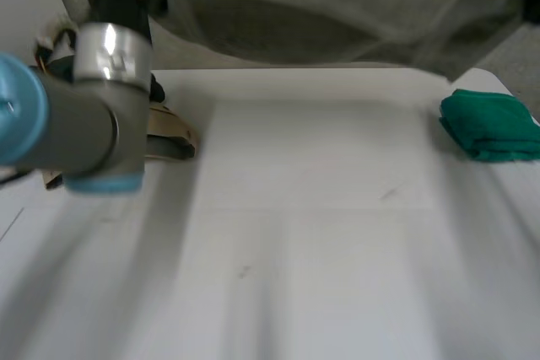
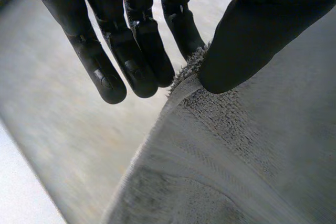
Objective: Fold the laundry.
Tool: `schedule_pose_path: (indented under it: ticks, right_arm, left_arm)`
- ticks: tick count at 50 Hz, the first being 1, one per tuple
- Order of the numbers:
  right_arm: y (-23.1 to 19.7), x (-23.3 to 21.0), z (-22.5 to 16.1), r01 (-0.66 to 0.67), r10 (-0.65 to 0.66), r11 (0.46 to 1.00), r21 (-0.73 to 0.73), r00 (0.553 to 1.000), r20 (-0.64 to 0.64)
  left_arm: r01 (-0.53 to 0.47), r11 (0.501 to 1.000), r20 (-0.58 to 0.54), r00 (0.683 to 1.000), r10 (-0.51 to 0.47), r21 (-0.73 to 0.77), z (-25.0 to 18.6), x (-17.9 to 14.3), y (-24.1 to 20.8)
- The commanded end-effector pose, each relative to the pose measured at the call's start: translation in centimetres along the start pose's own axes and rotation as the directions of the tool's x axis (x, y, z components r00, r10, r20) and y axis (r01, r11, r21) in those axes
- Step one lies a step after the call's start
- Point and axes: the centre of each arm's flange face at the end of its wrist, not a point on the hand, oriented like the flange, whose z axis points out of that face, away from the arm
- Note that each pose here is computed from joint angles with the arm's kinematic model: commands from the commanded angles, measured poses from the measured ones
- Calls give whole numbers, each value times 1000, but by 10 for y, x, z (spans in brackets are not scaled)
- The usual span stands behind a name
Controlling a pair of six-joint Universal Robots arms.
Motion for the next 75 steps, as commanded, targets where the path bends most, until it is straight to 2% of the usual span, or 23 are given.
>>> schedule_pose_path:
  ticks: [1, 3, 6, 10, 16, 22, 27, 33, 36, 40, 44, 53, 60, 68, 75]
  right_arm:
    - [84, -39, -44, 25, 96, 924, -381, 951, 294]
    - [109, -53, -64, 80, 106, 887, -454, 923, 370]
    - [125, -58, -82, 130, 100, 866, -484, 902, 421]
    - [139, -63, -98, 176, 71, 863, -474, 886, 458]
    - [147, -73, -119, 225, 38, 875, -428, 850, 526]
    - [135, -79, -137, 288, -52, 909, -302, 795, 604]
    - [135, -85, -151, 371, -154, 906, -204, 738, 657]
    - [141, -84, -157, 492, -301, 865, -98, 665, 683]
    - [142, -83, -158, 518, -334, 852, -70, 643, 690]
    - [142, -85, -164, 557, -401, 830, 18, 574, 714]
    - [144, -80, -166, 579, -434, 813, 54, 542, 720]
    - [141, -81, -169, 556, -434, 826, 94, 520, 736]
    - [141, -67, -166, 562, -437, 823, 80, 537, 721]
    - [136, -64, -172, 545, -392, 837, 56, 524, 756]
    - [138, -57, -167, 548, -394, 835, 47, 536, 747]
  left_arm:
    - [-17, 978, -206, 978, -27, -210, -80, 42, 37]
    - [-18, 973, -235, 971, -38, -231, -92, 49, 38]
    - [-30, 961, -285, 957, -52, -277, -110, 62, 49]
    - [-40, 951, -317, 946, -63, -307, -122, 73, 58]
    - [-40, 954, -304, 951, -54, -296, -116, 70, 56]
    - [-34, 958, -292, 955, -53, -284, -112, 66, 51]
    - [-34, 958, -294, 954, -54, -286, -113, 66, 51]
    - [-30, 953, -298, 952, -64, -301, -115, 66, 52]
    - [-21, 950, -298, 952, -76, -310, -116, 65, 53]
    - [-25, 945, -296, 952, -77, -326, -116, 63, 56]
    - [-30, 942, -293, 953, -74, -333, -115, 60, 59]
    - [-26, 943, -280, 957, -71, -331, -112, 56, 58]
    - [-30, 940, -286, 955, -73, -340, -114, 55, 57]
    - [-24, 940, -284, 956, -79, -341, -113, 55, 57]
    - [-18, 939, -280, 956, -83, -343, -113, 54, 56]
